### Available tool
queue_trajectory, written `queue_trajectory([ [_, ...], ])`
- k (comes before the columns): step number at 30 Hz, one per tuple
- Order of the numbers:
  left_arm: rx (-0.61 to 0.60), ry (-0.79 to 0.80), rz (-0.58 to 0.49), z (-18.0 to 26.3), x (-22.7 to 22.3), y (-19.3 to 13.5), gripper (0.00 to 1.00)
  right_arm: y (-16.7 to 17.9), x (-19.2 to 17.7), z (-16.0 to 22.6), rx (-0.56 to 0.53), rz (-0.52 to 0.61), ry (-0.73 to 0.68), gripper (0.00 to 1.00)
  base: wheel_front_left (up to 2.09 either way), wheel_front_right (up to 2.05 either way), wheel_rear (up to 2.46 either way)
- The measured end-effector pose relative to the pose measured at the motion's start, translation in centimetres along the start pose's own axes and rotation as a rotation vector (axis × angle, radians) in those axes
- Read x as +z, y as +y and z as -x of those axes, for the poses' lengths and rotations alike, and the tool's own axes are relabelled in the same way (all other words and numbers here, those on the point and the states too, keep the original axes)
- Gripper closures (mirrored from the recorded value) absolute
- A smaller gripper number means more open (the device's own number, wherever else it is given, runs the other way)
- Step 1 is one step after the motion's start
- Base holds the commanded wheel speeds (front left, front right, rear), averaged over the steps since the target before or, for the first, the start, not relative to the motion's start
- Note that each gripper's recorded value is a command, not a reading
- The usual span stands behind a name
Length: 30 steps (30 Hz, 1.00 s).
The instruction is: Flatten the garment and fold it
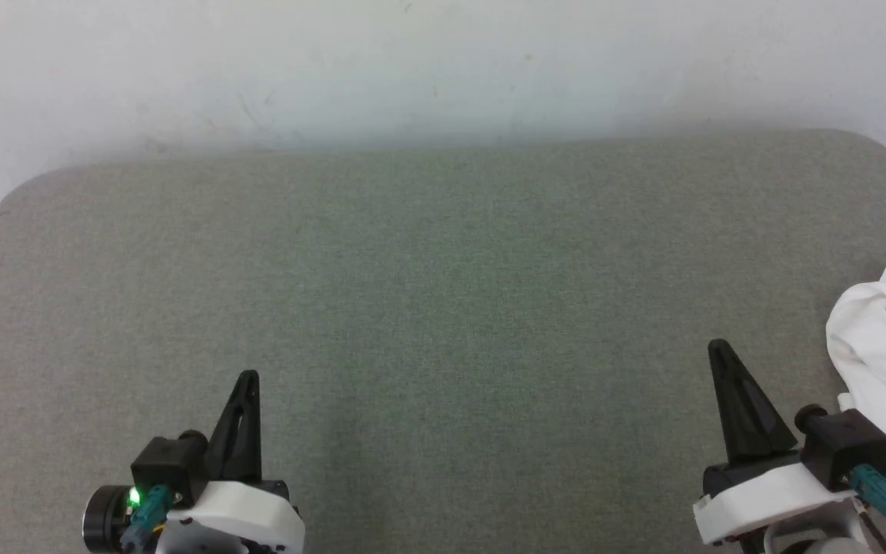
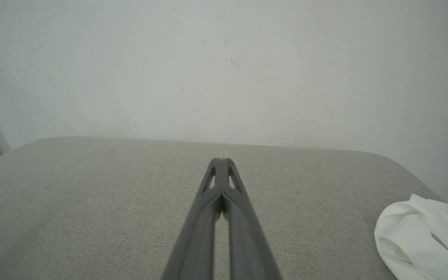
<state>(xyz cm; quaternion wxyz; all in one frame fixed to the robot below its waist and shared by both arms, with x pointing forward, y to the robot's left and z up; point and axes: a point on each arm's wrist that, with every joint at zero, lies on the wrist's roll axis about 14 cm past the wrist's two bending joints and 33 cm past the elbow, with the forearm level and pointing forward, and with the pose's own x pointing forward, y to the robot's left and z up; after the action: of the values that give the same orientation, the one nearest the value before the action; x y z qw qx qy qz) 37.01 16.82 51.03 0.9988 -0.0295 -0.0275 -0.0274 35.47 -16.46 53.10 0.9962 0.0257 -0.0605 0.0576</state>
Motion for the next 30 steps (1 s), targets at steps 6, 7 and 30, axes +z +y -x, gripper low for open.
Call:
queue_trajectory([
  [6, -0.001, 0.005, -0.007, -0.02, 0.07, 0.00, 1.00, 0.03, -0.14, -0.07, 0.002, 0.005, 0.012, 1.00, 0.00, 0.00, 0.00],
  [7, 0.000, 0.006, -0.007, -0.02, 0.07, 0.01, 1.00, 0.03, -0.17, -0.08, 0.002, 0.007, 0.015, 1.00, 0.00, 0.00, 0.00],
  [30, 0.010, 0.024, -0.037, -0.02, 0.35, 0.20, 1.00, 0.07, -0.51, -0.35, 0.007, 0.028, 0.051, 1.00, 0.00, 0.00, 0.00],
])
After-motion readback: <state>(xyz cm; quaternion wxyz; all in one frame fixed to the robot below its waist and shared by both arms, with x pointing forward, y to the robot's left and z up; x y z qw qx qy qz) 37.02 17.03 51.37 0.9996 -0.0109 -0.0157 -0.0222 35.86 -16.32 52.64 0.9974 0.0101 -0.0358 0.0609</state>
